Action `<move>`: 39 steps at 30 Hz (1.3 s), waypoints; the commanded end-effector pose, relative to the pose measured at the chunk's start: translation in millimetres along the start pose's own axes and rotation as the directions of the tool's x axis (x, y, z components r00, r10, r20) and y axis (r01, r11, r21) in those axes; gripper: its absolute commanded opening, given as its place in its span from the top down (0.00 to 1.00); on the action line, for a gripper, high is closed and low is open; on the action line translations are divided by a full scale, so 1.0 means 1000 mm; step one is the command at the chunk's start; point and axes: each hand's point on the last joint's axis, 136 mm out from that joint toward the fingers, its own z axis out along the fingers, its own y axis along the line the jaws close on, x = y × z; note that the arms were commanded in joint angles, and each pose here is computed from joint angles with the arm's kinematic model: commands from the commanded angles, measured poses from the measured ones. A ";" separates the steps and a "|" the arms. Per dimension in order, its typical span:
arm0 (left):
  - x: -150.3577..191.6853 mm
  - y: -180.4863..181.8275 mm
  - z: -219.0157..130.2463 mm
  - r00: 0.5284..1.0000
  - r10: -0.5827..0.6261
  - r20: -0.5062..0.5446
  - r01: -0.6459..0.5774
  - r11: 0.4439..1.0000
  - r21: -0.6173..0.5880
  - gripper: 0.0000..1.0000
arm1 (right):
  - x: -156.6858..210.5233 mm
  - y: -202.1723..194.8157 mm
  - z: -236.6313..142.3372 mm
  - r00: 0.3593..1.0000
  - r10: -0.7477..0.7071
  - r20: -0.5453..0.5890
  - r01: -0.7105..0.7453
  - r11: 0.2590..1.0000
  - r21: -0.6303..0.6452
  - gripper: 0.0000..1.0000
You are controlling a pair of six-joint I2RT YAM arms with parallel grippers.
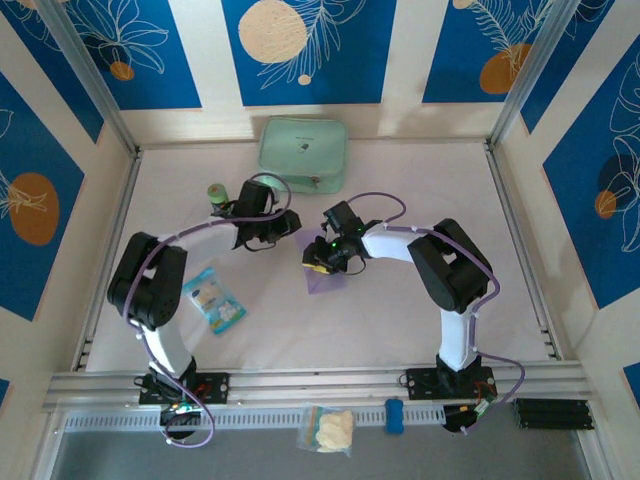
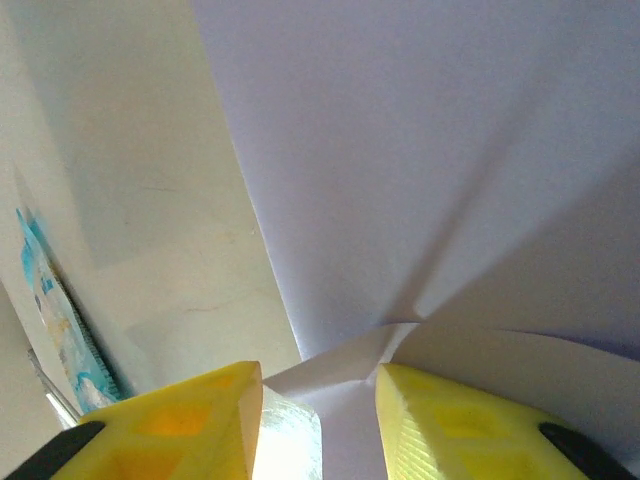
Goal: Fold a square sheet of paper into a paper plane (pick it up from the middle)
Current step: Fold the triangle a second time at the center of the table.
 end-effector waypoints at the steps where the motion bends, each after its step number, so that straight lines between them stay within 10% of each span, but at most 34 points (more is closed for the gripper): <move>1: 0.005 0.012 -0.016 0.999 -0.035 0.023 0.037 0.998 -0.048 0.61 | 0.009 -0.023 0.008 0.998 0.053 -0.042 -0.051 0.997 0.056 0.61; 11: 0.048 0.004 -0.015 0.991 -0.108 -0.082 0.112 0.992 0.050 0.69 | 0.012 -0.036 0.008 0.997 0.067 -0.043 -0.063 0.994 0.095 0.65; 22: 0.089 -0.006 0.017 0.975 -0.109 -0.192 0.119 0.992 0.043 0.86 | 0.015 -0.050 0.009 0.995 0.083 -0.049 -0.074 0.984 0.160 0.98; 39: 0.106 0.012 0.039 0.973 -0.080 -0.217 0.060 0.993 -0.098 0.95 | 0.014 -0.049 0.008 0.995 0.091 -0.049 -0.083 0.983 0.161 1.00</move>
